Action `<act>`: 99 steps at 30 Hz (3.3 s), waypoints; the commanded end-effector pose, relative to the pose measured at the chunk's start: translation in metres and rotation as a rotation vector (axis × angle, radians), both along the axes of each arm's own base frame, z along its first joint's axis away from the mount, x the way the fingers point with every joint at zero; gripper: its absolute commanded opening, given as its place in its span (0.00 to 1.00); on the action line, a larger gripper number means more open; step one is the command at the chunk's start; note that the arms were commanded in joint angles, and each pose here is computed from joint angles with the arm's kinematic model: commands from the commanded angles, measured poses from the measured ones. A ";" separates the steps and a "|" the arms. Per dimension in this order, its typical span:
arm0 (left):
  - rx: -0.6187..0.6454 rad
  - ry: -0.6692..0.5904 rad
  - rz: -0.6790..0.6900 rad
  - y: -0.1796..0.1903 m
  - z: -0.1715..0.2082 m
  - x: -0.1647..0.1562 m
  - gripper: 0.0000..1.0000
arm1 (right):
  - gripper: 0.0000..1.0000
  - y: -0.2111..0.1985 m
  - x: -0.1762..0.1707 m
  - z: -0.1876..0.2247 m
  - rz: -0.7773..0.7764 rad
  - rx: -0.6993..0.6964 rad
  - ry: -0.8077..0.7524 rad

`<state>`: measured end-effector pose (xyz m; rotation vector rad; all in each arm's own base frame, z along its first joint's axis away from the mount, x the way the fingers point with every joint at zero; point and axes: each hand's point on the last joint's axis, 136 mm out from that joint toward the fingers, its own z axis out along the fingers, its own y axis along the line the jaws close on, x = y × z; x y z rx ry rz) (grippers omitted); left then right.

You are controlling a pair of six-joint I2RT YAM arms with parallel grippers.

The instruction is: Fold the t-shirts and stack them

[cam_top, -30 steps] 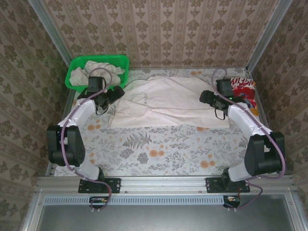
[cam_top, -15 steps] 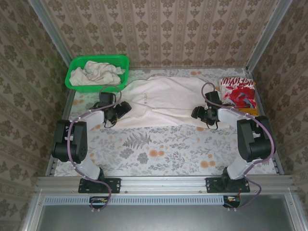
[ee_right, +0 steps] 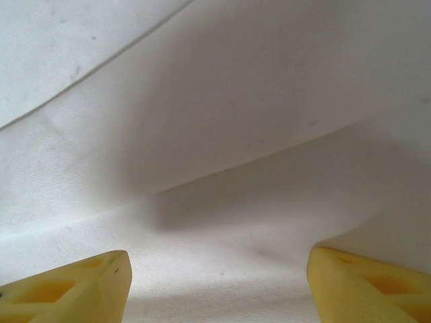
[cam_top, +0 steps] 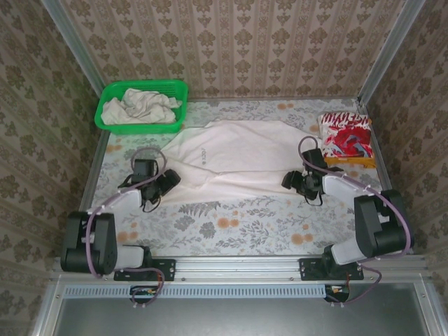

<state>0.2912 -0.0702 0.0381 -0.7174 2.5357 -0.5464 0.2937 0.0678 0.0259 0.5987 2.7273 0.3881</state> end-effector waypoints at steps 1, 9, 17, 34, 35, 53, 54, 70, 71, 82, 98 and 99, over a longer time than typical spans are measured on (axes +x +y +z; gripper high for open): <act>0.060 0.126 0.033 0.017 -0.016 -0.040 0.87 | 0.73 0.006 -0.032 -0.002 0.010 0.014 0.076; 0.031 -0.020 0.014 0.013 0.046 -0.019 0.93 | 0.74 0.054 0.016 0.082 0.185 -0.107 -0.268; -0.035 -0.079 0.079 0.033 0.073 -0.003 1.00 | 0.69 0.224 0.028 0.084 0.485 0.082 -0.318; -0.098 -0.100 0.134 0.058 0.072 -0.001 1.00 | 0.42 0.367 0.009 0.022 0.684 0.233 -0.141; -0.101 -0.101 0.136 0.058 0.072 -0.002 1.00 | 0.41 0.368 0.011 0.019 0.678 0.233 -0.134; -0.098 -0.114 0.124 0.056 0.071 -0.004 1.00 | 0.00 0.345 0.030 0.025 0.592 0.213 -0.141; -0.098 -0.116 0.125 0.057 0.071 -0.003 1.00 | 0.00 0.342 0.028 0.028 0.592 0.211 -0.147; -0.109 -0.119 0.118 0.055 0.068 0.004 1.00 | 0.00 0.298 0.014 0.024 0.522 0.187 -0.113; -0.112 -0.118 0.118 0.055 0.068 0.005 1.00 | 0.10 0.300 0.015 0.025 0.527 0.191 -0.115; -0.133 -0.141 0.000 0.002 0.075 0.026 0.98 | 0.60 0.247 0.046 0.051 0.403 0.117 -0.228; -0.192 0.004 -0.099 -0.049 0.005 0.035 0.87 | 0.57 0.125 0.047 -0.007 0.204 -0.003 -0.073; -0.186 0.018 -0.097 -0.046 0.000 0.026 0.87 | 0.57 0.123 0.040 -0.010 0.202 0.002 -0.060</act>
